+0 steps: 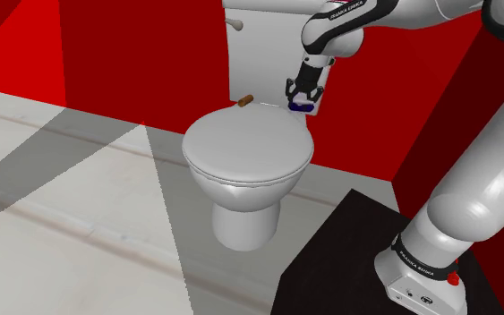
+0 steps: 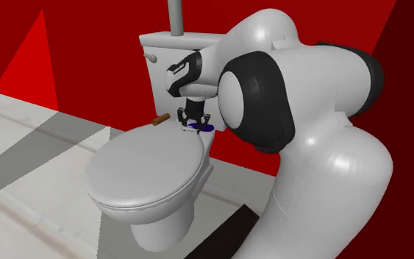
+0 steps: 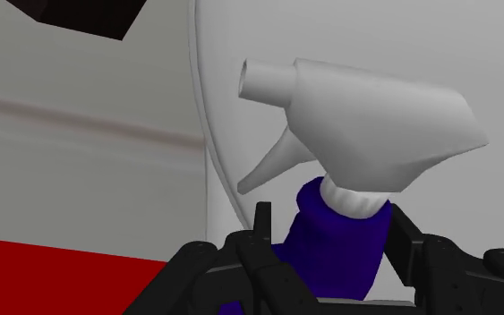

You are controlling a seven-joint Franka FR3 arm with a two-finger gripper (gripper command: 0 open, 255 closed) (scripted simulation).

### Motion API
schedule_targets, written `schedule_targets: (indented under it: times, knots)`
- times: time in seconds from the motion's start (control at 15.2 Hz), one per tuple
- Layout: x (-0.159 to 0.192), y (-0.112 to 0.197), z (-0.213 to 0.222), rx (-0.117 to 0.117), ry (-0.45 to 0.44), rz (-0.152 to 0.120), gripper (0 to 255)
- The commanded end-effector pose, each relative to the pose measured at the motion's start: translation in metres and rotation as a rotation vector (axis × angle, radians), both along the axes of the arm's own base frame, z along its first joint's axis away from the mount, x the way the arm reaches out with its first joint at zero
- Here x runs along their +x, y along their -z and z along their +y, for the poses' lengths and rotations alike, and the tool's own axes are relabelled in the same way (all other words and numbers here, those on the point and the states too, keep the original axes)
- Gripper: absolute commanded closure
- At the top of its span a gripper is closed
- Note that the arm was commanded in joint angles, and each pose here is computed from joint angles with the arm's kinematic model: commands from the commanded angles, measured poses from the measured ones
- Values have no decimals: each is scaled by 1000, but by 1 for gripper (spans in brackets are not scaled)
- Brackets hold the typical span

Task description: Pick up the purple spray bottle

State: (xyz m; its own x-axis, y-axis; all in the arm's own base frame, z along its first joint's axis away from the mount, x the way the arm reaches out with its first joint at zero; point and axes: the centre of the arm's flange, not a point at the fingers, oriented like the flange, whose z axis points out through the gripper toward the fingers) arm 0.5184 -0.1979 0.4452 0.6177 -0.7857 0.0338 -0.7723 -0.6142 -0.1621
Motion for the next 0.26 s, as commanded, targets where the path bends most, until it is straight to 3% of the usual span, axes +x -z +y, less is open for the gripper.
schedule_targets:
  times: [0.0,0.2]
  knots:
    - [-1,-11,-1,0,0,0,255]
    - [-1,-17,-1,0,0,0,255]
